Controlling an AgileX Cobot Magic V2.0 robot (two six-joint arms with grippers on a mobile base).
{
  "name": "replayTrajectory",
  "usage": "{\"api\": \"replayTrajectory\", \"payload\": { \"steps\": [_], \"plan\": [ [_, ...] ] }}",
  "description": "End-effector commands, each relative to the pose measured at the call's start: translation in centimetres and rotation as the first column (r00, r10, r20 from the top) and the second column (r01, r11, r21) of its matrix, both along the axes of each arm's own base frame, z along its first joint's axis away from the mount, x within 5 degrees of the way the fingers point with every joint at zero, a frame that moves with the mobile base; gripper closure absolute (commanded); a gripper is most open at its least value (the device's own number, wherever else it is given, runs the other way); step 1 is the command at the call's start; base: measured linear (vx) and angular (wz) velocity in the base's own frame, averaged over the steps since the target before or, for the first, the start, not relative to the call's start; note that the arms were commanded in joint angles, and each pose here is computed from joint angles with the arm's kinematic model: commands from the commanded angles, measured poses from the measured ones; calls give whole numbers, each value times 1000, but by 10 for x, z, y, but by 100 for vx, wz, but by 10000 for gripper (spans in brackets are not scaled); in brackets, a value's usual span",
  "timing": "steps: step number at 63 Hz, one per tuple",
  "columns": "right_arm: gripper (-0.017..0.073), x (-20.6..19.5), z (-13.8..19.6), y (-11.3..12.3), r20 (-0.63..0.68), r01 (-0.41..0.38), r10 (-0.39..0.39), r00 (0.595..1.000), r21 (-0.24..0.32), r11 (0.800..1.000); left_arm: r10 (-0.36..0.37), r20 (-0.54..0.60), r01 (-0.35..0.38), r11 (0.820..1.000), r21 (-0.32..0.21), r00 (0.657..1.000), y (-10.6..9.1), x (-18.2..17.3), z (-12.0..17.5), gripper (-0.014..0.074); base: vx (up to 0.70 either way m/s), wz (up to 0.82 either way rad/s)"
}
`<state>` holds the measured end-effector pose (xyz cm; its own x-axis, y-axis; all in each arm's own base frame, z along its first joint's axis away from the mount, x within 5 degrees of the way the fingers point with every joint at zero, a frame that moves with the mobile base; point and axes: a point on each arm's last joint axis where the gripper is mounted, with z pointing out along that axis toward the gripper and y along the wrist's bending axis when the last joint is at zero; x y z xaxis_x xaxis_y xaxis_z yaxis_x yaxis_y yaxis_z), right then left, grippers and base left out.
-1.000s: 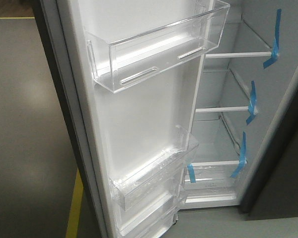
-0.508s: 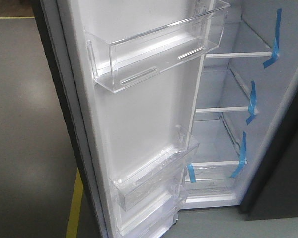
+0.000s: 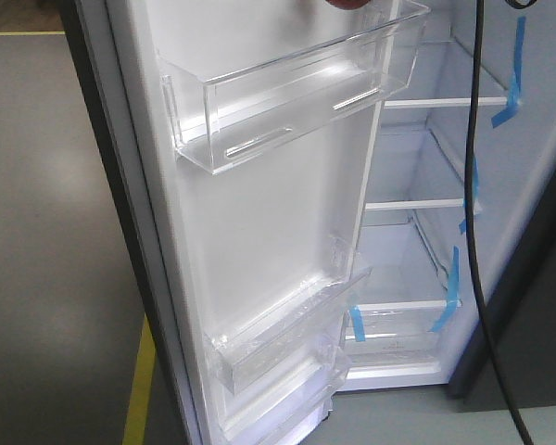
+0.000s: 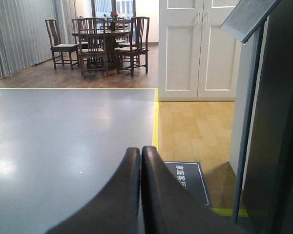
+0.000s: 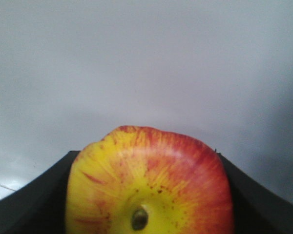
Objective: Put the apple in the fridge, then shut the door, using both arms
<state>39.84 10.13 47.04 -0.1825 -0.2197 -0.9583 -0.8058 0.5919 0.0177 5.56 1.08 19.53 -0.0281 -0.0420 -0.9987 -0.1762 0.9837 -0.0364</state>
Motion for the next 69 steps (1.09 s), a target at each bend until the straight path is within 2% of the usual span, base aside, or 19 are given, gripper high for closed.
{"api": "replayTrajectory", "payload": {
  "steps": [1,10,15,20,31,43,50,53,60,69],
  "plan": [
    [235,-18,33,-3,112,21,-27,993,58,998,-17,59,17,1000,1,998,-2,0,-2,601,0,0],
    [48,-18,33,-4,113,30,-35,993,46,999,-17,59,17,1000,1,998,-2,0,-2,601,0,0],
    [-13,-18,33,-4,112,32,-37,993,47,998,-17,59,17,1000,1,998,-2,0,-2,601,0,0],
    [-38,-18,33,-4,113,32,-38,993,48,998,-17,59,17,1000,1,998,-2,0,-2,601,0,0],
    [-16,-17,34,-4,116,40,-47,992,57,998,-17,59,17,1000,1,998,-2,0,-2,601,0,0],
    [99,-31,49,-6,154,41,-53,987,79,996,-17,59,17,1000,1,998,-2,0,-2,601,0,0],
    [262,-51,64,-7,182,23,-37,983,75,997,-17,59,17,1000,1,998,-2,0,-2,601,0,0],
    [361,-61,70,-7,194,9,-22,981,67,998,-17,59,17,1000,1,998,-2,0,-2,601,0,0],
    [579,-86,82,-8,211,-21,17,977,18,1000,-17,59,17,1000,1,998,-2,0,-2,601,0,0],
    [564,-124,93,-10,171,-60,69,983,-58,996,-17,59,17,1000,1,998,-2,0,-2,601,0,0]
  ]
}}
